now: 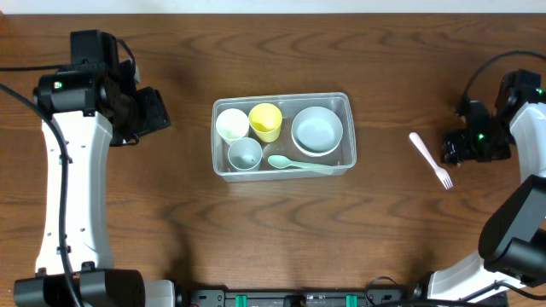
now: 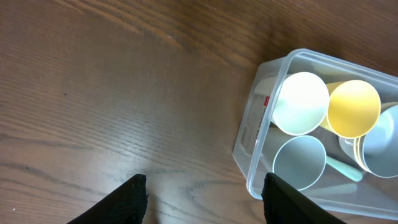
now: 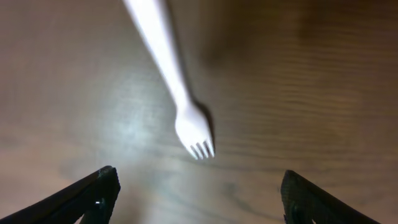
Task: Pack container
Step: 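Move the right gripper to the white spork and grasp it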
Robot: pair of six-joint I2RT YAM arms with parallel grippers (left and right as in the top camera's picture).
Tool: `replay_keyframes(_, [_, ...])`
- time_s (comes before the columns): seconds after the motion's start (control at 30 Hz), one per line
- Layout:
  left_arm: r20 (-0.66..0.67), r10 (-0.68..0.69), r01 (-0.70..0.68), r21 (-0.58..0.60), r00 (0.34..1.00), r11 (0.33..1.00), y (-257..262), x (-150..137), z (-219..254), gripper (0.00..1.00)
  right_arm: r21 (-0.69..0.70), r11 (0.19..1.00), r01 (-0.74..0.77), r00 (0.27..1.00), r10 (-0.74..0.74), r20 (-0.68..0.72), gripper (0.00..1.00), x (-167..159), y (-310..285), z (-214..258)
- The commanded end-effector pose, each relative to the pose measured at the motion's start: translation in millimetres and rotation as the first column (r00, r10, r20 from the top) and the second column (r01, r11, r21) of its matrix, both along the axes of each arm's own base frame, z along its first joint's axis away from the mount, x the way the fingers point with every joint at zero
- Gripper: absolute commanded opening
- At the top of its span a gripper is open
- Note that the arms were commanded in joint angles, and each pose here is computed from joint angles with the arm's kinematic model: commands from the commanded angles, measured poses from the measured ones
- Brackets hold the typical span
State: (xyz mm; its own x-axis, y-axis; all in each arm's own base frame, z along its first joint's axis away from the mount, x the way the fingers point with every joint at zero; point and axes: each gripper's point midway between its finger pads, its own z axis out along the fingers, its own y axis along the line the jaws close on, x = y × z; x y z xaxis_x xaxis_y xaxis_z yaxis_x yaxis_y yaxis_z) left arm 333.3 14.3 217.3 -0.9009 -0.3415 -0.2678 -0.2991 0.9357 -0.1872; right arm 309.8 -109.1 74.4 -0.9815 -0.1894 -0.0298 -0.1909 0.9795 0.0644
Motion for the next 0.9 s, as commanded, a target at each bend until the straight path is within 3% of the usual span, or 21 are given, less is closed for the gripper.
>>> replay_keyframes(0.0, [-0.008, -0.012, 0.012, 0.015, 1.000, 1.000, 2.1, 1.6, -4.1, 0.60, -0.022, 0.967, -0.255, 0.966, 0.254, -0.040, 0.86, -12.0, -2.1, -7.9])
replay_keyframes(0.3, [0.015, -0.012, 0.012, 0.018, 1.000, 1.000, 2.6, 7.1, -2.4, 0.60, -0.066, 0.953, -0.296, 0.951, 0.288, -0.110, 0.86, -44.4, -9.2, -63.7])
replay_keyframes(0.63, [0.014, -0.012, 0.012, 0.018, 1.000, 1.000, 2.6, 6.9, -2.4, 0.60, -0.137, 0.946, -0.293, 0.956, 0.292, -0.032, 0.83, -25.8, -15.4, -76.2])
replay_keyframes(0.87, [0.014, -0.012, 0.012, 0.018, 1.000, 1.000, 2.6, 6.9, -2.4, 0.60, -0.102, 0.951, -0.292, 0.955, 0.295, 0.011, 0.81, -18.9, -7.8, -78.0])
